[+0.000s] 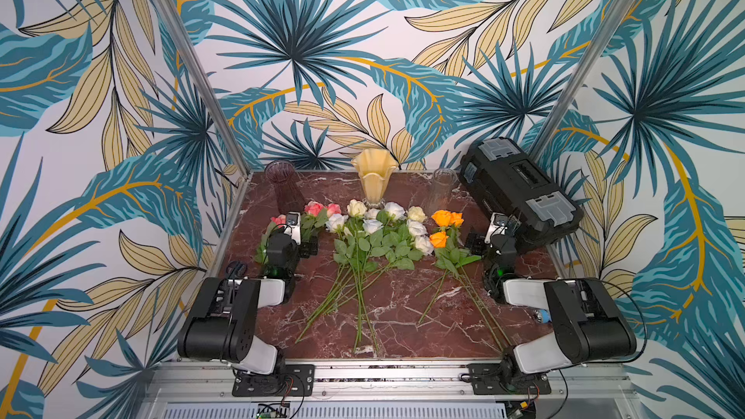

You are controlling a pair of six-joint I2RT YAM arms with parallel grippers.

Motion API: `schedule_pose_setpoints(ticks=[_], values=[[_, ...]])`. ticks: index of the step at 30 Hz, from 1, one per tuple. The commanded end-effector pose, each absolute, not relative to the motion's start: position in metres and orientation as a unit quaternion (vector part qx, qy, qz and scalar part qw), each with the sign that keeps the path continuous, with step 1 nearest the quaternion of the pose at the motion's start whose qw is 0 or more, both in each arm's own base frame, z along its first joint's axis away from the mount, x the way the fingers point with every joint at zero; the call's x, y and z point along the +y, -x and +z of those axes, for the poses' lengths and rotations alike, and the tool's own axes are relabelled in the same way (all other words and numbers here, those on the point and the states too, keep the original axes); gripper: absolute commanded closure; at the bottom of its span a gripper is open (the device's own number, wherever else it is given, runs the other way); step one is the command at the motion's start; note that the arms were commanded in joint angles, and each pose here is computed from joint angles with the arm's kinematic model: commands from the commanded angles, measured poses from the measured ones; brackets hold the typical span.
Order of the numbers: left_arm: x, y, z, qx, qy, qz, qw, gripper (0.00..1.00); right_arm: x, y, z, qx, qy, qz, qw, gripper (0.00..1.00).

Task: Arrange the flowers in different vases according to their variety
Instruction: Pick up the flower at the center of the board.

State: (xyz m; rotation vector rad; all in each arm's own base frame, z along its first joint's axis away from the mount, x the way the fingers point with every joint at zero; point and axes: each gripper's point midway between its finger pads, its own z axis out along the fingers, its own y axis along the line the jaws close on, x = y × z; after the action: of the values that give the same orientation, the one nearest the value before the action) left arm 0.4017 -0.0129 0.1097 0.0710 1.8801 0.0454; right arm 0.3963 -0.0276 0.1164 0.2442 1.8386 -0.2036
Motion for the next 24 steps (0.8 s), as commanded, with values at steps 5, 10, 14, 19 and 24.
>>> schedule_pose_setpoints(ticks=[5, 10, 14, 19, 24], values=[[-0.014, -0.405, 0.113, 0.804, -0.036, 0.022, 0.593, 0.00, -0.028, -0.394, 0.113, 0.793, -0.100, -0.089, 0.594, 0.01], [-0.014, -0.405, 0.113, 0.804, -0.036, 0.022, 0.593, 0.00, -0.027, -0.395, 0.113, 0.794, -0.100, -0.089, 0.593, 0.01], [-0.014, -0.405, 0.113, 0.804, -0.036, 0.021, 0.593, 0.00, -0.027, -0.395, 0.112, 0.795, -0.099, -0.089, 0.592, 0.01], [-0.018, -0.409, 0.127, 0.792, -0.049, 0.016, 0.608, 0.00, -0.024, -0.397, 0.123, 0.792, -0.083, -0.090, 0.598, 0.01], [-0.034, -0.397, 0.158, 0.827, -0.083, -0.012, 0.556, 0.00, -0.021, -0.395, 0.167, 0.832, -0.079, -0.089, 0.542, 0.00]])
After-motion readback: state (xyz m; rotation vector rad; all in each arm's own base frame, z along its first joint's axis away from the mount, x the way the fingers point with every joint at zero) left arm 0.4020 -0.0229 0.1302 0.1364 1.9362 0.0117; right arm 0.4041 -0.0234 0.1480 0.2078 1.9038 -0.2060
